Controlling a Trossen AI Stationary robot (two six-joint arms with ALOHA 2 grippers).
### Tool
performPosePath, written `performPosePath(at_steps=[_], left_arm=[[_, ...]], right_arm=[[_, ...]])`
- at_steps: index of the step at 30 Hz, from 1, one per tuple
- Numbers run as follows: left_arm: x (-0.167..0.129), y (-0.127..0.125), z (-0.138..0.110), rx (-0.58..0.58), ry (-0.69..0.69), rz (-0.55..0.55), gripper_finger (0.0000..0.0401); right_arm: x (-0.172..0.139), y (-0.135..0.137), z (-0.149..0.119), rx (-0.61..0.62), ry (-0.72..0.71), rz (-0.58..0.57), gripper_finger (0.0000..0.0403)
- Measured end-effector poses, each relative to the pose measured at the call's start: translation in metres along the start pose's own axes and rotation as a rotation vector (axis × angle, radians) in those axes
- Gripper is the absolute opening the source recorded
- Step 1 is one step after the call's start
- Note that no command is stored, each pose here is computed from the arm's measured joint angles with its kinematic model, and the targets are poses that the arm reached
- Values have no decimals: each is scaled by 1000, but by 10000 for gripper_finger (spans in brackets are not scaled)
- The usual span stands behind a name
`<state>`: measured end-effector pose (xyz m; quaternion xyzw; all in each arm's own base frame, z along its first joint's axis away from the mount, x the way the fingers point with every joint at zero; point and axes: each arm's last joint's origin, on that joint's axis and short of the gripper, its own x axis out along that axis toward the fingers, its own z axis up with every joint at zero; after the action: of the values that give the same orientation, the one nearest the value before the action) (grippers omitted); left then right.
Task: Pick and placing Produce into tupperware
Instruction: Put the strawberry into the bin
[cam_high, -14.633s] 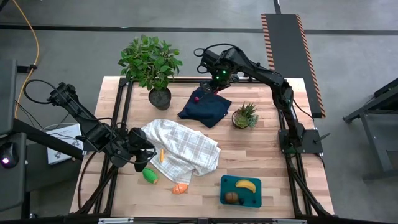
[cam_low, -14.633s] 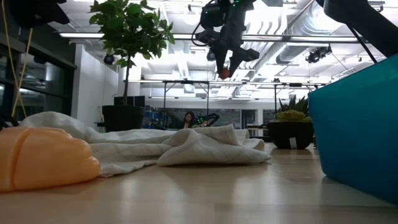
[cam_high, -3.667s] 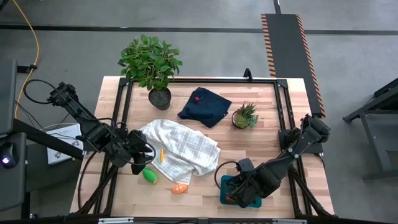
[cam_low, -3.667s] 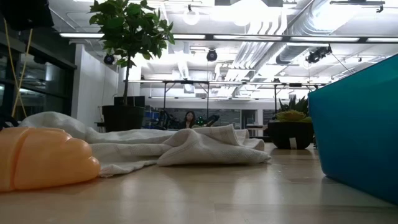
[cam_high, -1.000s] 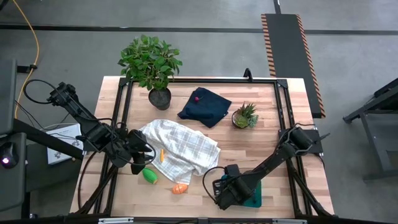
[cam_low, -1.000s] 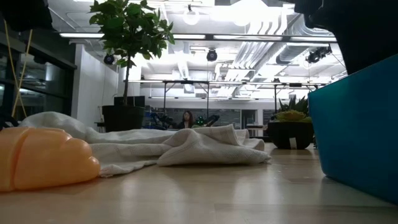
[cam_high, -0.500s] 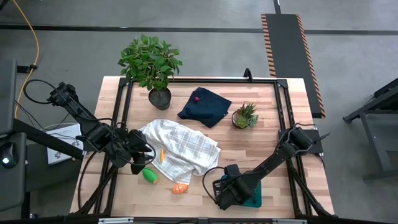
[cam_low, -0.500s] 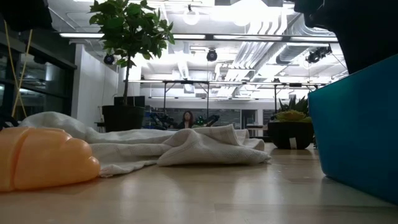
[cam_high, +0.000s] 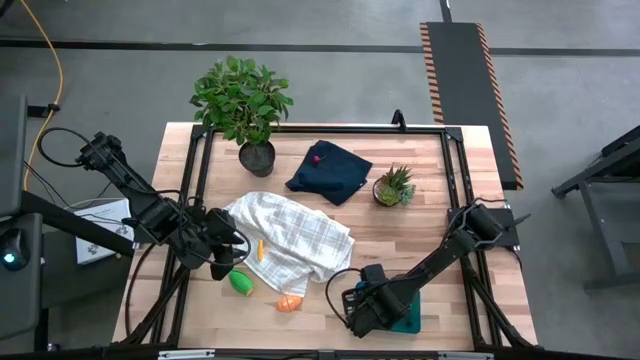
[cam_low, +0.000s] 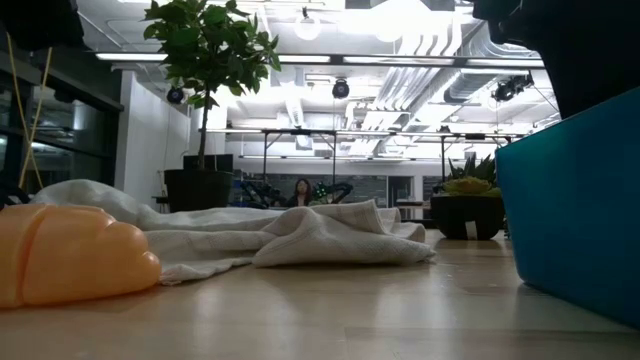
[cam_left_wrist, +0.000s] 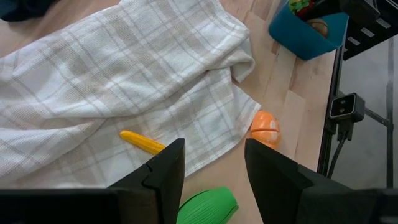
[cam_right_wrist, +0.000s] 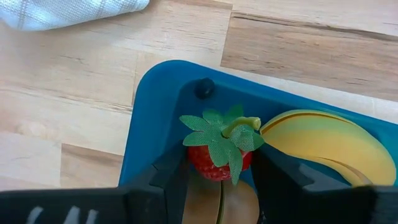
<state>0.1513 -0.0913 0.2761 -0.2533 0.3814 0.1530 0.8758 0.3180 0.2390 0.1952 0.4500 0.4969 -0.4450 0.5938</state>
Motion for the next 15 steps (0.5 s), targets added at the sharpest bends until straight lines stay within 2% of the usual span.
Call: performPosePath(at_steps=[6, 15], left_arm=[[0, 0, 0, 0, 0, 0, 156], [0, 0, 0, 1, 0, 0, 156]], right_arm=[[0, 1, 0, 1, 3, 6, 149], [0, 1, -1, -5, 7, 16, 186]])
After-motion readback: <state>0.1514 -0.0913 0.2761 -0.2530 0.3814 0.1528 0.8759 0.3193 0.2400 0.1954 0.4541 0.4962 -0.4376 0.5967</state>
